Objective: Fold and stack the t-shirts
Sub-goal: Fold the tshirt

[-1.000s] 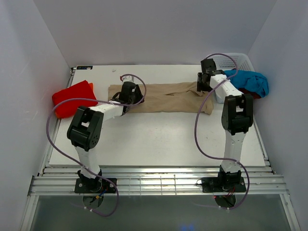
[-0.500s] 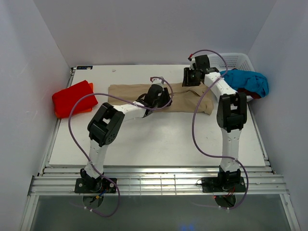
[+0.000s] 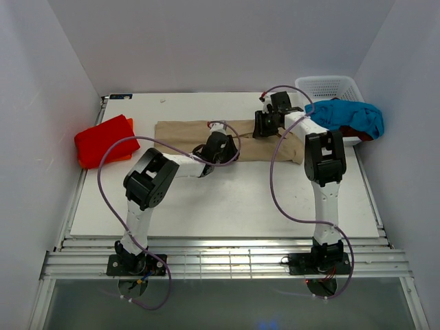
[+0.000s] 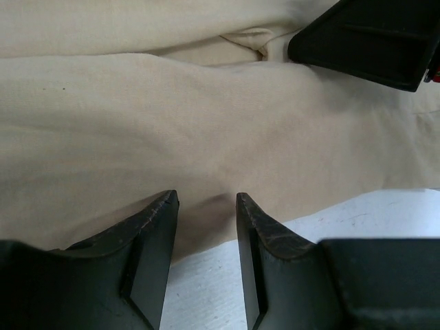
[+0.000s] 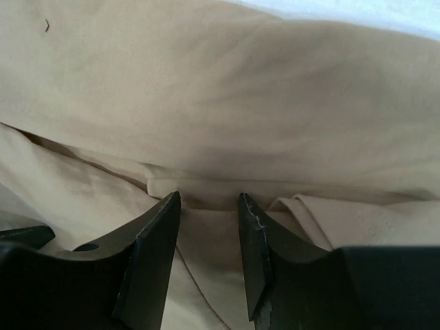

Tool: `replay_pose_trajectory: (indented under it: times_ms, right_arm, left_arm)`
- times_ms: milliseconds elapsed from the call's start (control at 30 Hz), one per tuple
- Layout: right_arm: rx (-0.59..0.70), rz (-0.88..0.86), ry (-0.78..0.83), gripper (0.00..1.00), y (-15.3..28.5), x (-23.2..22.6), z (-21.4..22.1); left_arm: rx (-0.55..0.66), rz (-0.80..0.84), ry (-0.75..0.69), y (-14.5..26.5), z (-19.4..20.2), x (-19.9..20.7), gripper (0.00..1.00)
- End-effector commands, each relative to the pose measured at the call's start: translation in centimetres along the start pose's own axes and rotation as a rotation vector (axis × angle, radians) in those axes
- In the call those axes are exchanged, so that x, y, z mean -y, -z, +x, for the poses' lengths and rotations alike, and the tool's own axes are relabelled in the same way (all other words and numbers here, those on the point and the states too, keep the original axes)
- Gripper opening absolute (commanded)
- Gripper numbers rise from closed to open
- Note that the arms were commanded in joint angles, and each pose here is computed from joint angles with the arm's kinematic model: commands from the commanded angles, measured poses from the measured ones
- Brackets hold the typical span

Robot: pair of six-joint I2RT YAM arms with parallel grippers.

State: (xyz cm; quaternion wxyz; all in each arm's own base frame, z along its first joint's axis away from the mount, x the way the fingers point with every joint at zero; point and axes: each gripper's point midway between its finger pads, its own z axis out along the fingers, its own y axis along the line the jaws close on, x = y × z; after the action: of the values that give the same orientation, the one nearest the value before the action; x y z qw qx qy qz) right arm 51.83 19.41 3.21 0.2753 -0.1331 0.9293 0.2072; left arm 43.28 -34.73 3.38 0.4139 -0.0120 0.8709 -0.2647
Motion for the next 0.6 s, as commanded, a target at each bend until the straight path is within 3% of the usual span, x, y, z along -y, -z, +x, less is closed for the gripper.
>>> replay_pose_trajectory:
  times_ms: [0, 200, 233, 300, 367, 567]
  right_arm:
    - [0.012, 0.032, 0.027, 0.45, 1.2, -0.6, 0.2]
    - [-0.017, 0.077, 0.030, 0.43, 1.6, -0.5, 2.0]
    - [-0.025, 0.084, 0.039, 0.41, 1.6, -0.6, 2.2]
    - [-0.029, 0.113, 0.056, 0.21, 1.8, -0.7, 2.6]
    - [-0.034, 0.136, 0.063, 0.10, 2.0, -0.6, 2.8]
    - [-0.010, 0.182, 0.076, 0.08, 3.5, -0.9, 2.5]
  left_arm:
    - [-0.087, -0.048, 0.005, 1.6, 3.7, -1.1, 0.50]
    - [-0.099, -0.050, 0.007, 2.9, 5.2, -0.8, 0.50]
    - [-0.098, -0.048, 0.005, 3.0, 5.3, -0.6, 0.50]
    - [-0.095, -0.045, 0.007, 3.4, 5.2, -0.4, 0.50]
    - [-0.101, -0.051, 0.016, 3.8, 5.6, -0.6, 0.50]
    - [-0.101, -0.059, 0.018, 6.0, 6.6, -0.6, 0.49]
